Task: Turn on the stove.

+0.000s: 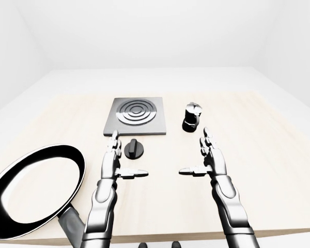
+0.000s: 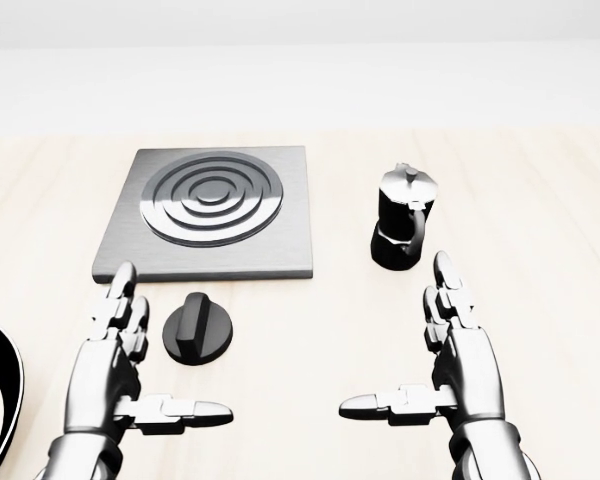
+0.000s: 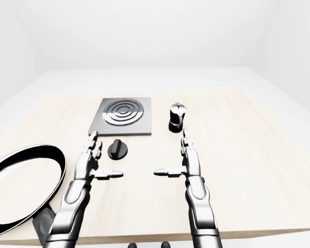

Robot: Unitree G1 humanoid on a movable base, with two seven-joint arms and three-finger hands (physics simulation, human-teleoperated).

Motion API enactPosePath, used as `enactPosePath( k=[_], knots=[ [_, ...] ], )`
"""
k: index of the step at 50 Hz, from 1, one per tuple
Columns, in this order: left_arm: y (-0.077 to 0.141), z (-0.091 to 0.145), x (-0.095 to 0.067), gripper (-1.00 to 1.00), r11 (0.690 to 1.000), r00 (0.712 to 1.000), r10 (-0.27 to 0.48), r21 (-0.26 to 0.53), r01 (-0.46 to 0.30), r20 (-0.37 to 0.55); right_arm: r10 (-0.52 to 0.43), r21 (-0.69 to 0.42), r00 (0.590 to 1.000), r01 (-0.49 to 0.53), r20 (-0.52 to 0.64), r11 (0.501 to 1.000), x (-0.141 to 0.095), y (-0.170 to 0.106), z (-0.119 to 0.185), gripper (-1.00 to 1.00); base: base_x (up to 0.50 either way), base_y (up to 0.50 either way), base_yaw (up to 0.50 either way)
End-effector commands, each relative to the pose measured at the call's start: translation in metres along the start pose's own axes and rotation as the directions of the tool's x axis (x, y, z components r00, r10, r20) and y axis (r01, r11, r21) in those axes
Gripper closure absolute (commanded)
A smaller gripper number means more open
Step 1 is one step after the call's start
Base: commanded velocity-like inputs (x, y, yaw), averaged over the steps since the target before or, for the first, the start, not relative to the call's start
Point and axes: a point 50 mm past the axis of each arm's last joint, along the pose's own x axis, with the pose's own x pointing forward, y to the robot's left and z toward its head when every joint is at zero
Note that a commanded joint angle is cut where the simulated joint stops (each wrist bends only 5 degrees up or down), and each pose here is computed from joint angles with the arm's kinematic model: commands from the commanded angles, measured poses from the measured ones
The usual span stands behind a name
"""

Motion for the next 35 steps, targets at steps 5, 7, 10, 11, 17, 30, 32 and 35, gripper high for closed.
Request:
enactPosePath(
  k=[5,7,10,11,17,30,32,35],
  knots=[
    [0.000,-0.010,0.006,-1.00,1.000,0.998,-0.010,-0.020,0.009,-0.061,-0.004,0.003,1.000,0.004,-0.005,1.000,0.001,0.000,-0.001,-1.00,0.00,0.00,0.00],
    [0.000,-0.011,0.006,-1.00,1.000,0.998,-0.010,-0.020,0.009,-0.068,-0.005,0.004,1.000,0.005,-0.005,1.000,0.001,0.000,-0.001,-1.00,0.00,0.00,0.00],
    [0.000,-0.012,0.007,-1.00,1.000,0.997,-0.012,-0.020,0.010,-0.079,-0.006,0.005,1.000,0.006,-0.007,1.000,0.001,-0.001,-0.001,-1.00,0.00,0.00,0.00],
    [0.000,-0.012,0.008,-1.00,1.000,0.997,-0.012,-0.021,0.011,-0.082,-0.006,0.005,1.000,0.006,-0.007,1.000,0.001,-0.001,-0.001,-1.00,0.00,0.00,0.00],
    [-0.001,-0.015,0.011,-1.00,1.000,0.995,-0.017,-0.026,0.014,-0.103,-0.006,0.005,1.000,0.006,-0.008,1.000,0.001,-0.001,-0.001,-1.00,0.00,0.00,0.00],
    [-0.002,-0.017,0.011,-1.00,0.999,0.992,-0.026,-0.027,0.023,-0.120,-0.002,0.003,1.000,0.002,-0.007,1.000,0.000,0.000,-0.001,-1.00,0.00,0.00,0.00],
    [-0.001,-0.019,0.012,-1.00,0.999,0.992,-0.027,-0.028,0.023,-0.125,-0.002,0.003,1.000,0.002,-0.006,1.000,0.000,0.000,-0.001,-1.00,0.00,0.00,0.00],
    [-0.002,-0.020,0.012,-1.00,0.999,0.990,-0.029,-0.030,0.026,-0.135,0.000,0.002,1.000,0.000,-0.006,1.000,0.000,0.000,-0.001,-1.00,0.00,0.00,0.00]
  ],
)
